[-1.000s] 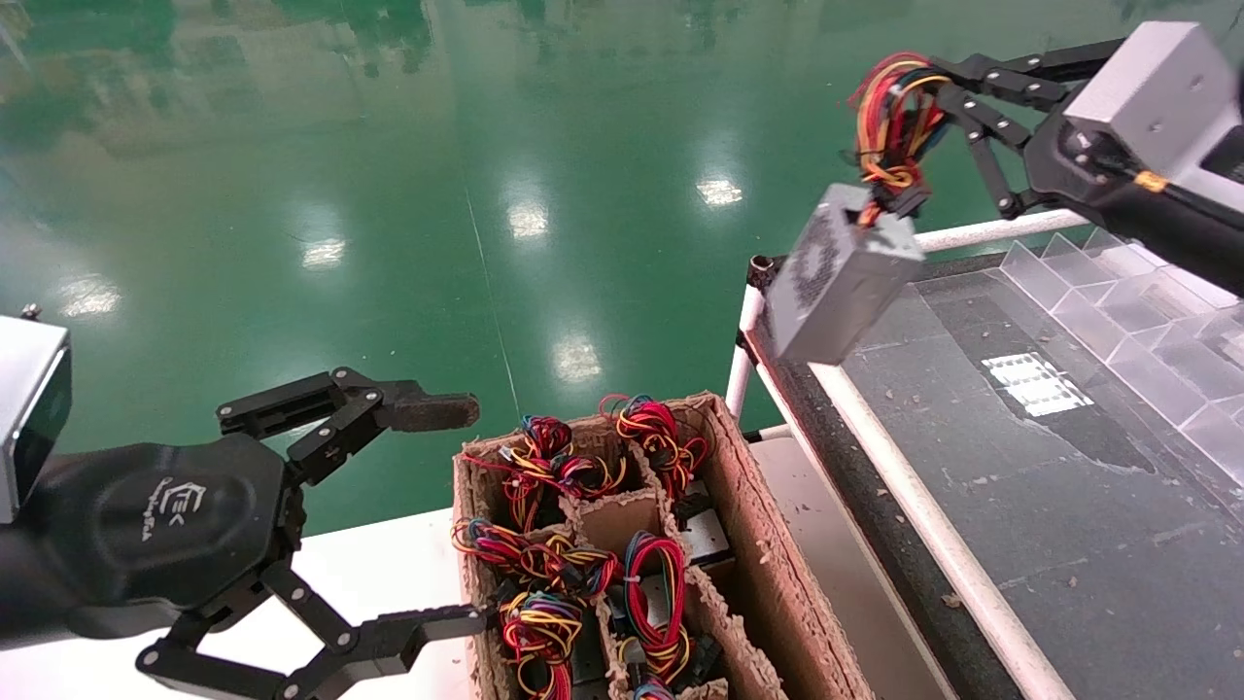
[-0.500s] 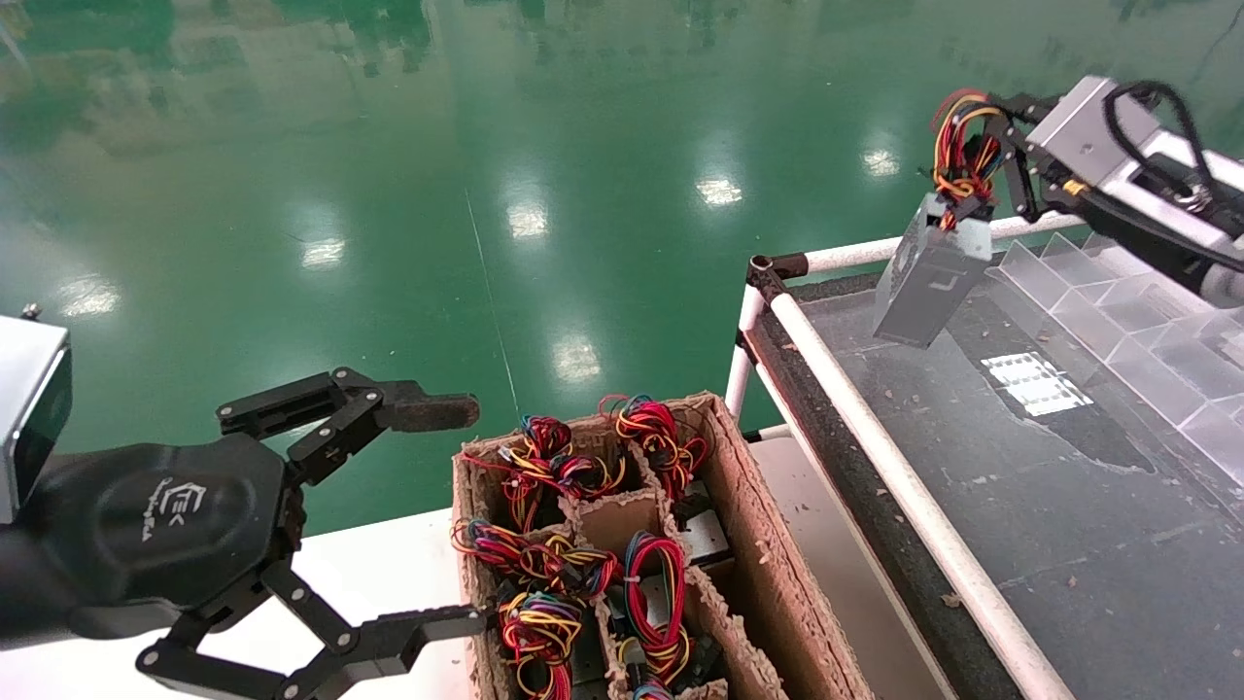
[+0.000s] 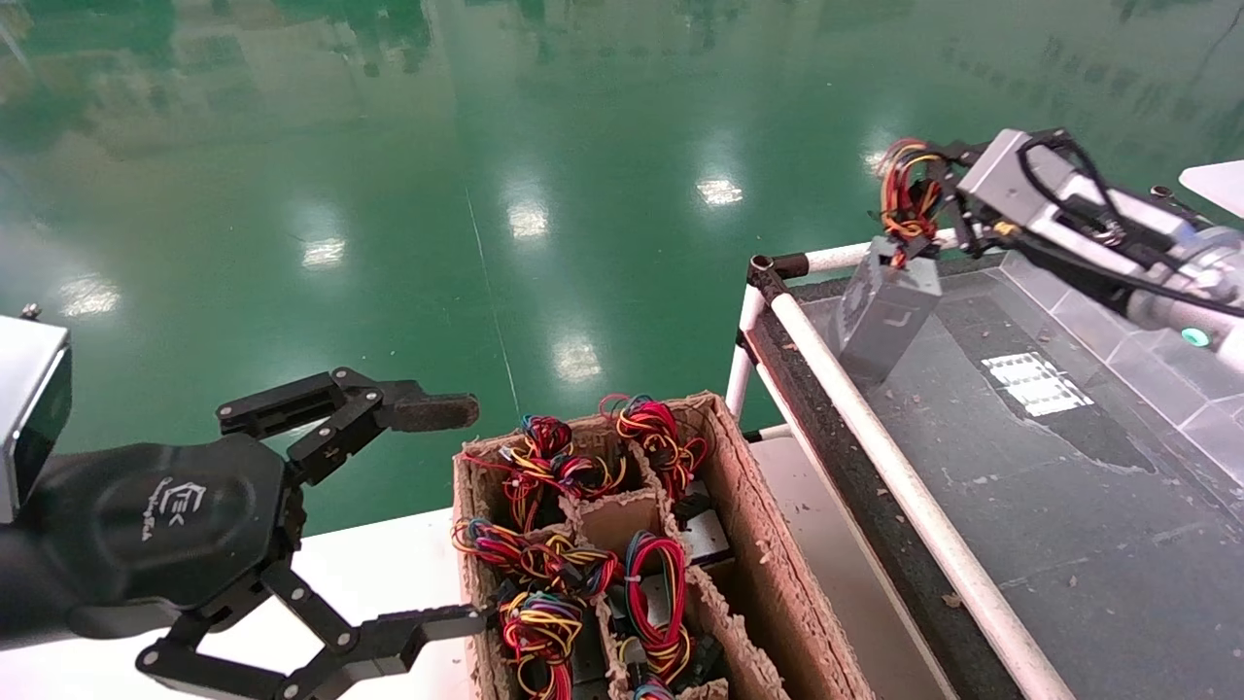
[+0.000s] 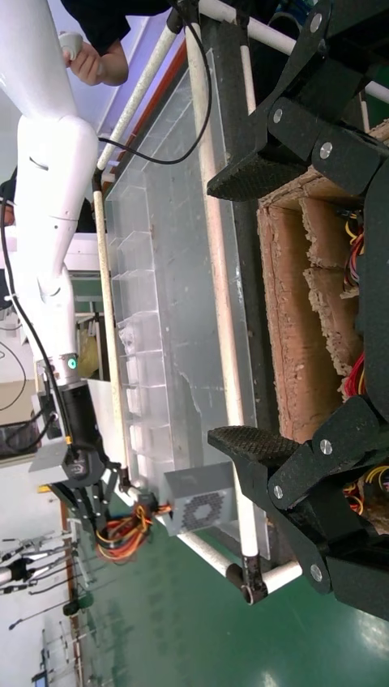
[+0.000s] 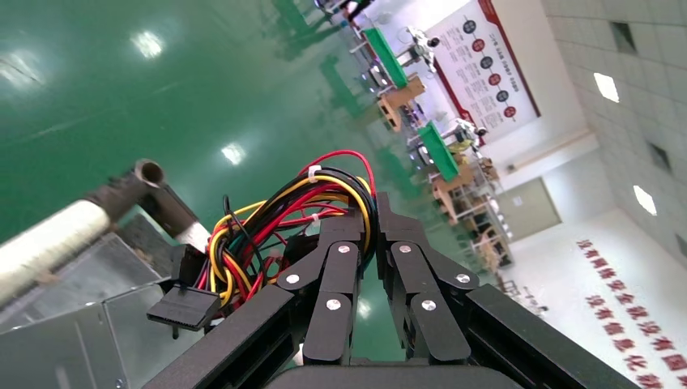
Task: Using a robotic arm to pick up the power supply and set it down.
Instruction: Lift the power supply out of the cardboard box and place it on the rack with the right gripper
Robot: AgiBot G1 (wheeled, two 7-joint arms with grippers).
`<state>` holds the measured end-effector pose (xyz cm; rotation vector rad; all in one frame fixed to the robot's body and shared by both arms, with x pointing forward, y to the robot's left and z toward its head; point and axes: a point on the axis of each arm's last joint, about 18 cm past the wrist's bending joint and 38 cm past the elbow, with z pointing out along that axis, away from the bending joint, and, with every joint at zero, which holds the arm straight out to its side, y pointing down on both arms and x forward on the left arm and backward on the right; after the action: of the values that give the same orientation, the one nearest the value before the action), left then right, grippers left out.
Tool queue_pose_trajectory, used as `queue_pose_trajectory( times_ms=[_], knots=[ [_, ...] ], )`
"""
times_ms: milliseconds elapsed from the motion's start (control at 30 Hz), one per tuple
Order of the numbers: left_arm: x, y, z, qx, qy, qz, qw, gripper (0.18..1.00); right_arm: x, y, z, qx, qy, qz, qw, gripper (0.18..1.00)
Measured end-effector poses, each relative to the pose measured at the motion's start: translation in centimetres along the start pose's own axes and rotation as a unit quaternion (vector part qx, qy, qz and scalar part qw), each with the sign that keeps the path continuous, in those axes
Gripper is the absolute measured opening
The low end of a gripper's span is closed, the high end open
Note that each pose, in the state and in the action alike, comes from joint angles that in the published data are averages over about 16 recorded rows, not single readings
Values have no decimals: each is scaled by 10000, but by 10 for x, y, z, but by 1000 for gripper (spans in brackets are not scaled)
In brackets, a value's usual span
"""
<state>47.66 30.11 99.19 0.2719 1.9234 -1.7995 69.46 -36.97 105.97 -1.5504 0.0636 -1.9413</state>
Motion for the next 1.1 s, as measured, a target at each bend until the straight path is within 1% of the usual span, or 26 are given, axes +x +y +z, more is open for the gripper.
queue_pose_trajectory(
  times_ms=[233,600,800,1100],
  knots=[
    [0,0,0,0,0,0,10000,1001,-12,-12,20,91,8,27,10000,217],
    [0,0,0,0,0,0,10000,1001,-27,-30,51,94,180,-56,9998,217],
    [0,0,0,0,0,0,10000,1001,-35,-33,62,31,238,-136,9996,217],
    [0,0,0,0,0,0,10000,1001,-46,-29,70,-70,232,-202,9995,217]
  ],
)
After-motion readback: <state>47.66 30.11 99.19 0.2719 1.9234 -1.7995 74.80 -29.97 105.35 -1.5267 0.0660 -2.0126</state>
